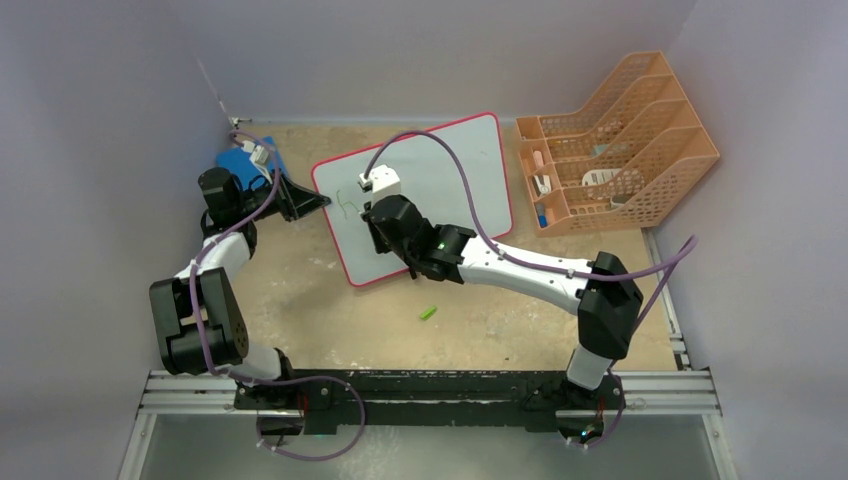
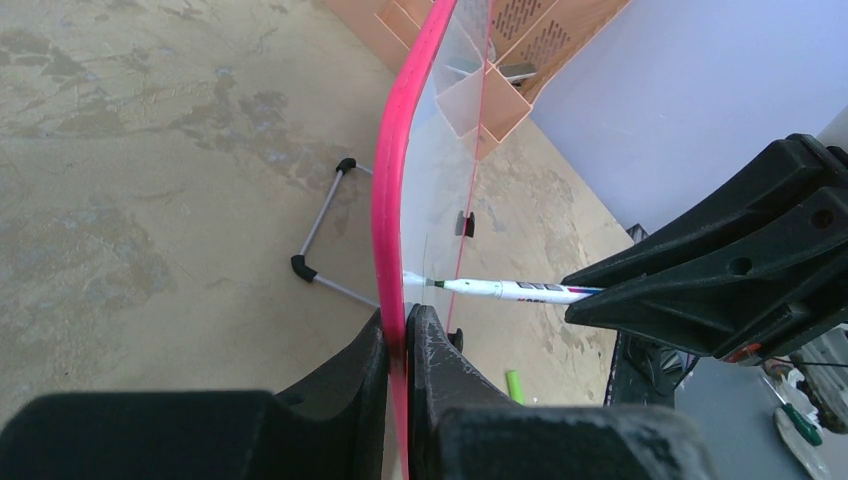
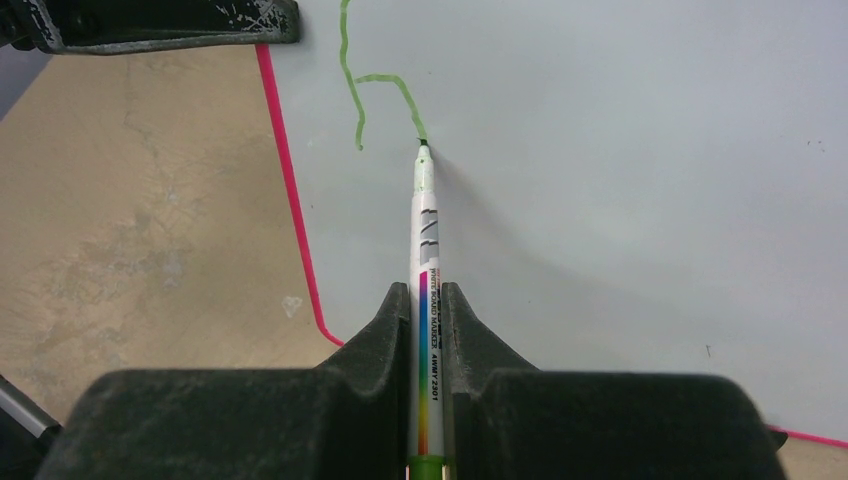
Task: Write a sentence on the whiteboard
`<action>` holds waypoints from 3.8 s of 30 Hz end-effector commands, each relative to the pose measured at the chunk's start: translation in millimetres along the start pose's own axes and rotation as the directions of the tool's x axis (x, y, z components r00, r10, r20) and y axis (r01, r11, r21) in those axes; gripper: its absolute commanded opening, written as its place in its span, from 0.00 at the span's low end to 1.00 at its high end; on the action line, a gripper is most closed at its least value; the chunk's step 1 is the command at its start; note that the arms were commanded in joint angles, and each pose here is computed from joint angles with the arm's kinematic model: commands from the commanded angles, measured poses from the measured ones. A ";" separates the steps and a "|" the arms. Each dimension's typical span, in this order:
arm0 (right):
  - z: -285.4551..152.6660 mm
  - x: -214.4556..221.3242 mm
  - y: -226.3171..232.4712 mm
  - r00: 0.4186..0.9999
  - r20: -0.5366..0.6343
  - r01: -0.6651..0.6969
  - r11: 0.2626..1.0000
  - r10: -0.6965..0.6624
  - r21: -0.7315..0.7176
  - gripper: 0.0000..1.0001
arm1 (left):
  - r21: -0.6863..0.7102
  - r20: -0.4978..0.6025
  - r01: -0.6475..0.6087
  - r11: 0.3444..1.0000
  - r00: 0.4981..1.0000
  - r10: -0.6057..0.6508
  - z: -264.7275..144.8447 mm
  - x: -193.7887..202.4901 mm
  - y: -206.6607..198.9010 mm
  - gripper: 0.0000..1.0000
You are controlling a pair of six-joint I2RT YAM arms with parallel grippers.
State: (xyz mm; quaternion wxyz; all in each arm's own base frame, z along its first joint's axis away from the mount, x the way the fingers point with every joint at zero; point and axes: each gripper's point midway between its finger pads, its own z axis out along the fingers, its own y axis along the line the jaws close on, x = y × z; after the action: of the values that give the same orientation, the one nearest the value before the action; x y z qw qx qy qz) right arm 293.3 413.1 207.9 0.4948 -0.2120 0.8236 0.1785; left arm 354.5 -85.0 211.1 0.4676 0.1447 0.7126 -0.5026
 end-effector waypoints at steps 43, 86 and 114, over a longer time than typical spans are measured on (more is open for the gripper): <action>-26.5 -44.1 -25.0 0.991 0.132 -0.038 0.999 0.034 0.026 0.00 | 0.035 -0.016 -0.071 0.997 0.997 0.072 7.0 -4.9 -10.7 0.00; -7.6 -47.6 -18.2 0.991 0.129 -0.022 0.999 0.019 0.026 0.00 | 0.038 -0.022 -0.069 0.997 0.997 0.070 9.1 -3.6 -11.3 0.00; -0.2 -55.8 -13.4 0.991 0.136 0.001 1.000 -0.003 0.015 0.00 | 0.036 -0.023 -0.070 0.997 0.997 0.071 9.1 -3.8 -11.0 0.00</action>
State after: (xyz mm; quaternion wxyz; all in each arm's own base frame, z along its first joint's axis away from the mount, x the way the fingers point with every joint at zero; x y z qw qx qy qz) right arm 313.8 404.5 229.0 0.5239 -0.2078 0.8077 0.1731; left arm 355.5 -86.5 210.9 0.4652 0.1469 0.7153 -0.5003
